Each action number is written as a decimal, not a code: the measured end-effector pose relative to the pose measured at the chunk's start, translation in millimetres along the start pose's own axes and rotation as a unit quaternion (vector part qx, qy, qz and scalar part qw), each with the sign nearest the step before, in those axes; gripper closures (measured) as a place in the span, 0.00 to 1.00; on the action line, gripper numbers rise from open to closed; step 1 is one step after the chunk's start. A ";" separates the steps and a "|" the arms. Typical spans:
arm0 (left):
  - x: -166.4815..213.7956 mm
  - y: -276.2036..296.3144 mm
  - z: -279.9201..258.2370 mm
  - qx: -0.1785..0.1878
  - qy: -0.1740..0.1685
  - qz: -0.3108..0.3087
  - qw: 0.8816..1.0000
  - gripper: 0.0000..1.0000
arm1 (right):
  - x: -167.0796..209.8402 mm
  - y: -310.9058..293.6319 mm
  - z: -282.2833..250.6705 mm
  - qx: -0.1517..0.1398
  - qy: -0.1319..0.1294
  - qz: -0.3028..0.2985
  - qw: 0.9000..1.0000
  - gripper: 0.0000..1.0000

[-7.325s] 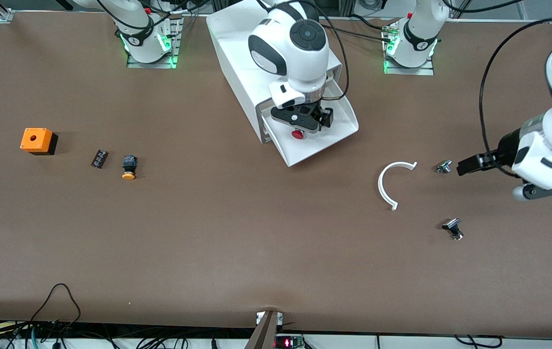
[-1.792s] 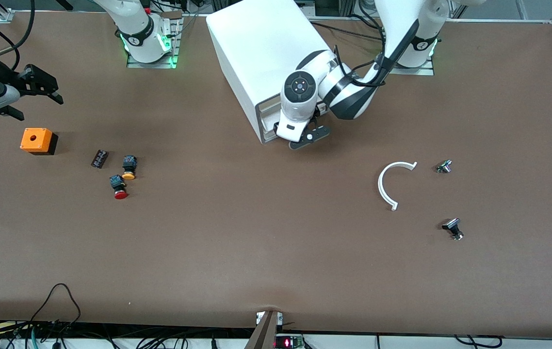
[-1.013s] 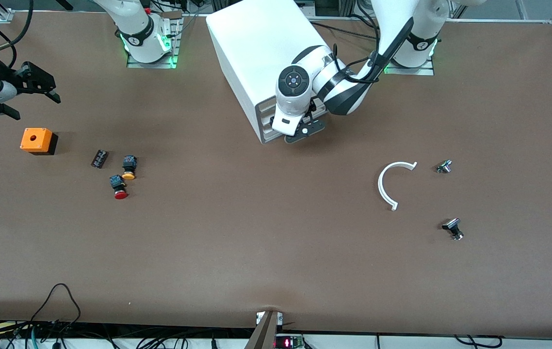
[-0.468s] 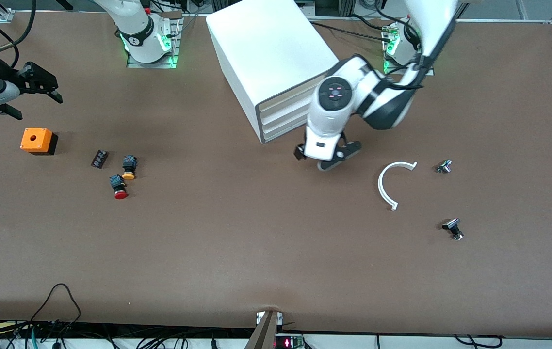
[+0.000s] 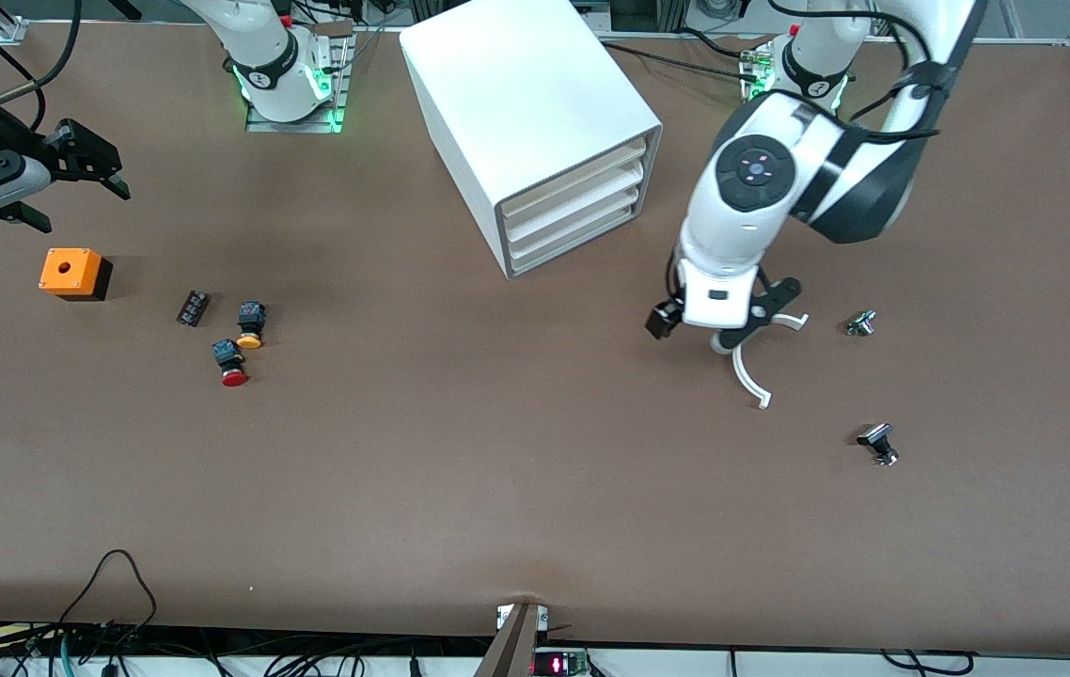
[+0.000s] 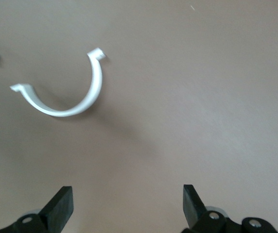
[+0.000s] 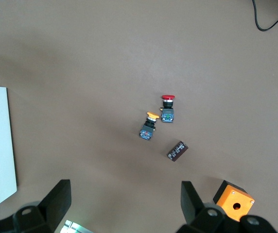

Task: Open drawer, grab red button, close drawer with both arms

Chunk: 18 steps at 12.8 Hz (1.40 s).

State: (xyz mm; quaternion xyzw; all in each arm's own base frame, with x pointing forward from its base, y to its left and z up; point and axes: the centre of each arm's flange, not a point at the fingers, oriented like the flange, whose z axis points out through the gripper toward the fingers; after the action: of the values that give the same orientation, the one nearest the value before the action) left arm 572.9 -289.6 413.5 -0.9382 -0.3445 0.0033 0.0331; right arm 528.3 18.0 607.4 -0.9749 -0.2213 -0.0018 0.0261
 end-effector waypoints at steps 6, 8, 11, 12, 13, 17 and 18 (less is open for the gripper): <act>66.7 -38.3 -33.9 0.015 -0.003 0.041 0.999 0.00 | -0.3 1.0 -1.6 -0.001 0.001 0.001 1.000 0.00; 88.5 -60.0 -52.9 0.015 0.004 0.069 0.997 0.00 | -0.7 2.0 -3.2 -0.001 0.003 0.002 1.000 0.00; 123.5 -105.8 -88.4 0.026 0.018 0.135 0.990 0.00 | -1.3 3.4 -4.5 -0.002 0.004 0.003 1.000 0.00; 132.0 -119.4 -98.9 0.027 0.022 0.157 0.987 0.00 | -1.5 3.8 -4.6 -0.002 0.004 0.004 1.000 0.00; 139.7 -131.4 -107.2 0.026 0.023 0.177 0.984 0.00 | -1.8 4.5 -4.8 -0.002 0.004 0.004 1.000 0.00; 170.9 -179.8 -130.1 0.000 0.002 0.276 0.961 0.00 | -3.0 8.8 -9.8 -0.010 0.007 0.036 0.999 0.00; 172.8 -186.1 -135.7 -0.003 0.002 0.300 0.954 0.00 | -3.1 9.6 -10.2 -0.016 0.005 0.051 0.999 0.00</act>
State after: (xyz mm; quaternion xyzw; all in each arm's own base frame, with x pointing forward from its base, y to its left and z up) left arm 588.4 -44.5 563.8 -0.9984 -0.0476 0.0106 0.0283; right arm 529.8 7.6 617.0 -0.9852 -0.1707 -0.0090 0.0114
